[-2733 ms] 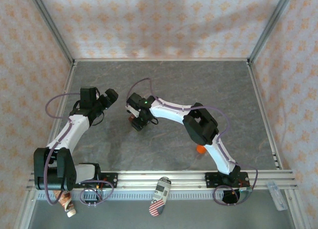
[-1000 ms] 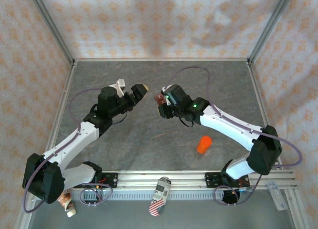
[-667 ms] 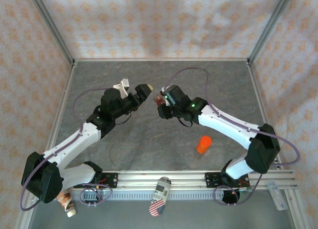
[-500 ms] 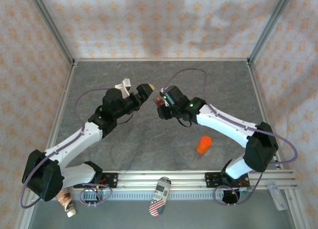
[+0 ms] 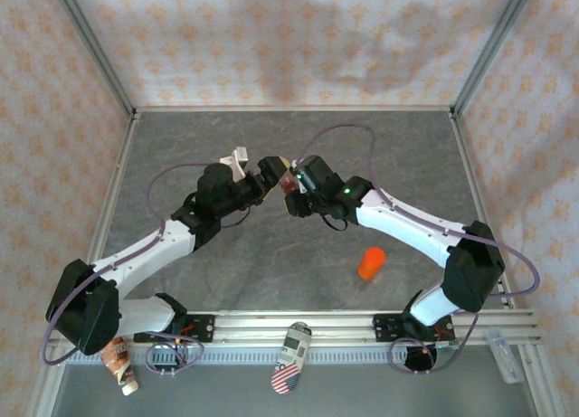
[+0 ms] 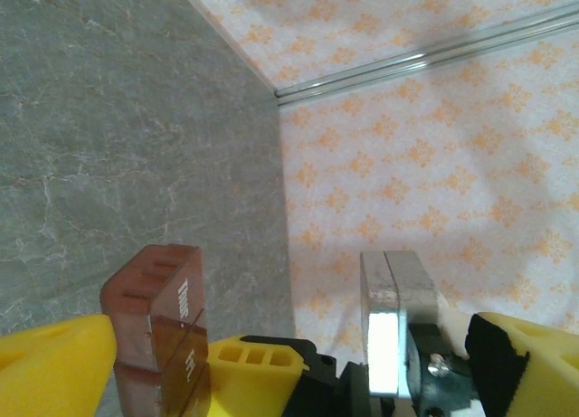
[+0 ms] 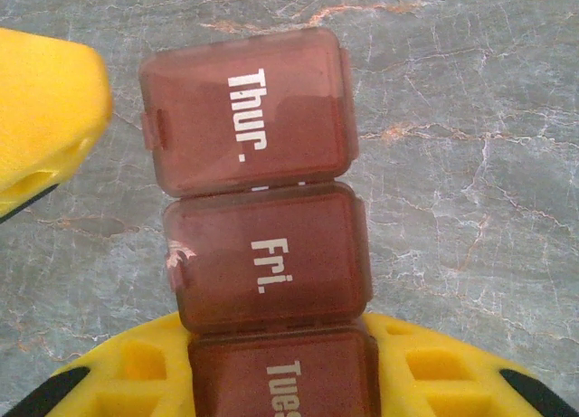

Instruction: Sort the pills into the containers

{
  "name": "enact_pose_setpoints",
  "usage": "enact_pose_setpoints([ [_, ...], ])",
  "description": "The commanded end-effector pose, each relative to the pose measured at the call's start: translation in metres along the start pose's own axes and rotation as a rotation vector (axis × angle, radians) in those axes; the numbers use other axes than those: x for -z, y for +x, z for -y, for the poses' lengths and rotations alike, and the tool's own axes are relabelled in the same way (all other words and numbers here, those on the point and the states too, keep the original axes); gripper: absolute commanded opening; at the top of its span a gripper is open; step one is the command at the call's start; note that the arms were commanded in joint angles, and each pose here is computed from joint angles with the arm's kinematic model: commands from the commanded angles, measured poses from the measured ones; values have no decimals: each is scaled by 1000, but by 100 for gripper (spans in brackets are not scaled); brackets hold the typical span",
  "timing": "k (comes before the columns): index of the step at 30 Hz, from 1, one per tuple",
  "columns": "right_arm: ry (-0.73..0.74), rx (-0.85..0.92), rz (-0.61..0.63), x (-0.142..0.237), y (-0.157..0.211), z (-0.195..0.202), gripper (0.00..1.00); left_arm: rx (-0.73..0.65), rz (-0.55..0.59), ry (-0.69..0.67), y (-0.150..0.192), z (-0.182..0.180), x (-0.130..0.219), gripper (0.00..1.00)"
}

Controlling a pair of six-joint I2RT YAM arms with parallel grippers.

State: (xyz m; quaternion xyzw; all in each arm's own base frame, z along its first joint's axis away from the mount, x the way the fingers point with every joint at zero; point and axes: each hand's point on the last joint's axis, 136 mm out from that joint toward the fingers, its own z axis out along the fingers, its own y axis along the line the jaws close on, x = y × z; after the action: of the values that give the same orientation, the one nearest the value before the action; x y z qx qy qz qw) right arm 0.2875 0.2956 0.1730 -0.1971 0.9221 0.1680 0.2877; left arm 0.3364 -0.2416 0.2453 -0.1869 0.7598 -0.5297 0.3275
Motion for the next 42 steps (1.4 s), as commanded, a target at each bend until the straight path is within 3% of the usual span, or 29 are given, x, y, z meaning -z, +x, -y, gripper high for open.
enact_pose_setpoints([
  [1, -18, -22, 41, 3, -17, -5, 30, 0, 27, 33, -2, 6, -3, 100],
  [22, -45, -41, 42, 1, -16, -9, 30, 33, 29, 71, 0, 12, -14, 100],
  [42, 3, -54, 24, -15, -9, 1, 29, 130, 87, 271, -12, 69, 11, 100],
])
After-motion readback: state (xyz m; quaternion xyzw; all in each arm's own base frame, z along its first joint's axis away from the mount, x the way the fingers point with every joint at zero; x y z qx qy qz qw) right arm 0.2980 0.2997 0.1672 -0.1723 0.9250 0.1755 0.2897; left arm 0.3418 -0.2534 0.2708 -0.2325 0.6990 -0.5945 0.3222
